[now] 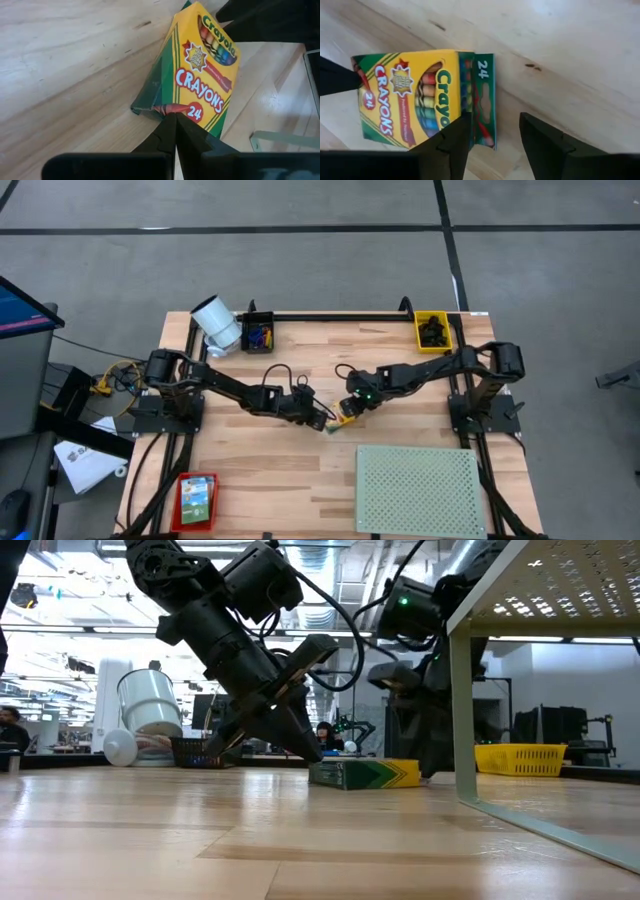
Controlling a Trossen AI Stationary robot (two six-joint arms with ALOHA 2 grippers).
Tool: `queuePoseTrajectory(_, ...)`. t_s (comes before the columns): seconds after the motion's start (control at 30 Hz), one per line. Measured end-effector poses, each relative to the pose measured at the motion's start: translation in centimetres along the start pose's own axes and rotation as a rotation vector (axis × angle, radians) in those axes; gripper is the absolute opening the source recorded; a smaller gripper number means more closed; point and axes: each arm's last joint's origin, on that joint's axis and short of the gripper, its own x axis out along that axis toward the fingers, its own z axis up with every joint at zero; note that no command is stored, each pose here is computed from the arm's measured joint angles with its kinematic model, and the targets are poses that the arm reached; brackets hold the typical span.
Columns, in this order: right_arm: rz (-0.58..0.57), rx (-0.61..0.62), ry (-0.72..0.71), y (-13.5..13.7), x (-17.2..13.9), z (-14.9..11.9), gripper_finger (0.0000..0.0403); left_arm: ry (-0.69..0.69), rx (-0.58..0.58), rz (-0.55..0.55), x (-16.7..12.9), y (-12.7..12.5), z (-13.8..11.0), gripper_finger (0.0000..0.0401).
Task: Pick & Place Office Desk Supplies
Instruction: Put the green crayon box into the orange bin
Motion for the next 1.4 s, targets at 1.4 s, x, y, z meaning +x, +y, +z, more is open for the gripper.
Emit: queuePoseTrajectory(1.4,0.232,0.098,0.02,-2.8,2.8,-1.4,0.0008,-0.005,-0.028,-0.009,0.0,-0.1,0.0,0.0)
